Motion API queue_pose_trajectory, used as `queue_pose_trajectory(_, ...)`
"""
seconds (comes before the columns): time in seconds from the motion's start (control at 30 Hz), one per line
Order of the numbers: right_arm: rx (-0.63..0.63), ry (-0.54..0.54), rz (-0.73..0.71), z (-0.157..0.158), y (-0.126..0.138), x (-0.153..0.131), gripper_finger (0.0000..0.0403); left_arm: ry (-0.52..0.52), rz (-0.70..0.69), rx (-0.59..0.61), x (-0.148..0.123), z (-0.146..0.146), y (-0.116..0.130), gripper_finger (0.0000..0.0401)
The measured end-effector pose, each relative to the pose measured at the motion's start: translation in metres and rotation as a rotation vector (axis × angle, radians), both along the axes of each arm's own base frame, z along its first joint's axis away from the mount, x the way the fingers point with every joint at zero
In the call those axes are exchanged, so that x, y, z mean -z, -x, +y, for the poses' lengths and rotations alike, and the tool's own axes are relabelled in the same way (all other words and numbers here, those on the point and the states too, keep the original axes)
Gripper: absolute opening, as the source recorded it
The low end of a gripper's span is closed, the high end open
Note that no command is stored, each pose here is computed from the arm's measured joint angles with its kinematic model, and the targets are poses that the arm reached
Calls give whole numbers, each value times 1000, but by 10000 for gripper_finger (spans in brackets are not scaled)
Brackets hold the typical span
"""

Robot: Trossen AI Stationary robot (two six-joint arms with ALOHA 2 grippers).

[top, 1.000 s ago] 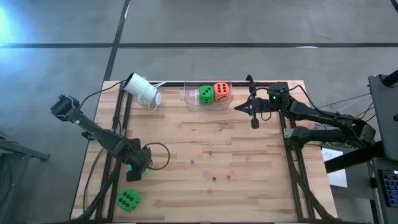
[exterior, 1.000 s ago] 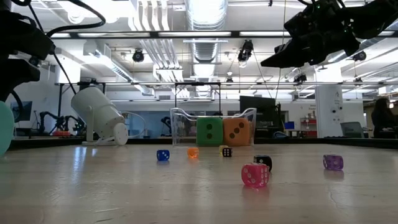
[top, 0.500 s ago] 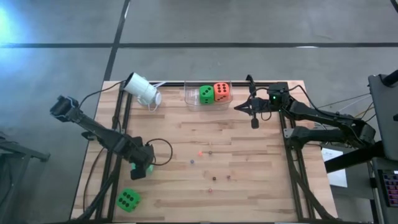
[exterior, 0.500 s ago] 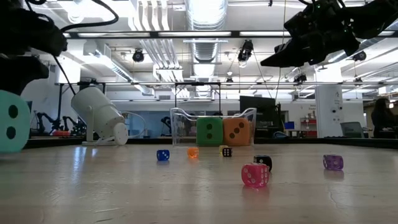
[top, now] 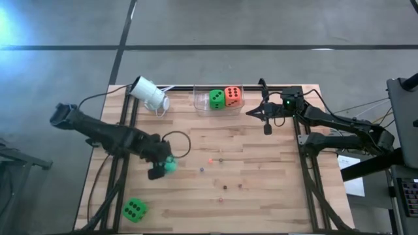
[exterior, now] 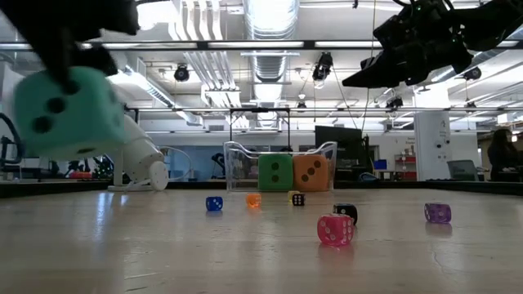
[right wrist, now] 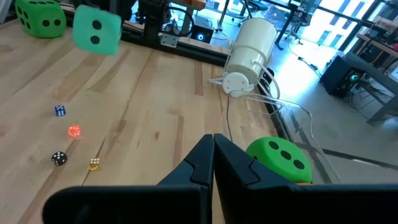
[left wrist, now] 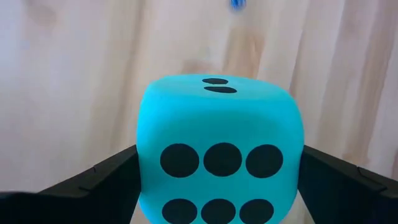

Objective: Pick & Place Dice
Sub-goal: Put the big blue dice into the transparent bin

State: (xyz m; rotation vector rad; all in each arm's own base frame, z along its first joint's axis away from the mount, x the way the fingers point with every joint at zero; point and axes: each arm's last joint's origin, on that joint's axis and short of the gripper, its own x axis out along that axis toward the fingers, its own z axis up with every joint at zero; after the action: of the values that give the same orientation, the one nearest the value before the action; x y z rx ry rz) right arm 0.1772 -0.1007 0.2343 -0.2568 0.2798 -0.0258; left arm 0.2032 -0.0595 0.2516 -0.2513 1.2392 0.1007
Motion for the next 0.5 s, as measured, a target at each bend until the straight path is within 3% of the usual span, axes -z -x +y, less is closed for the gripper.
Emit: queue_pose_trajectory(0.5, 1, -2, 0, 0, 0, 0, 8, -203, -304, 3, -71, 73, -30, 368)
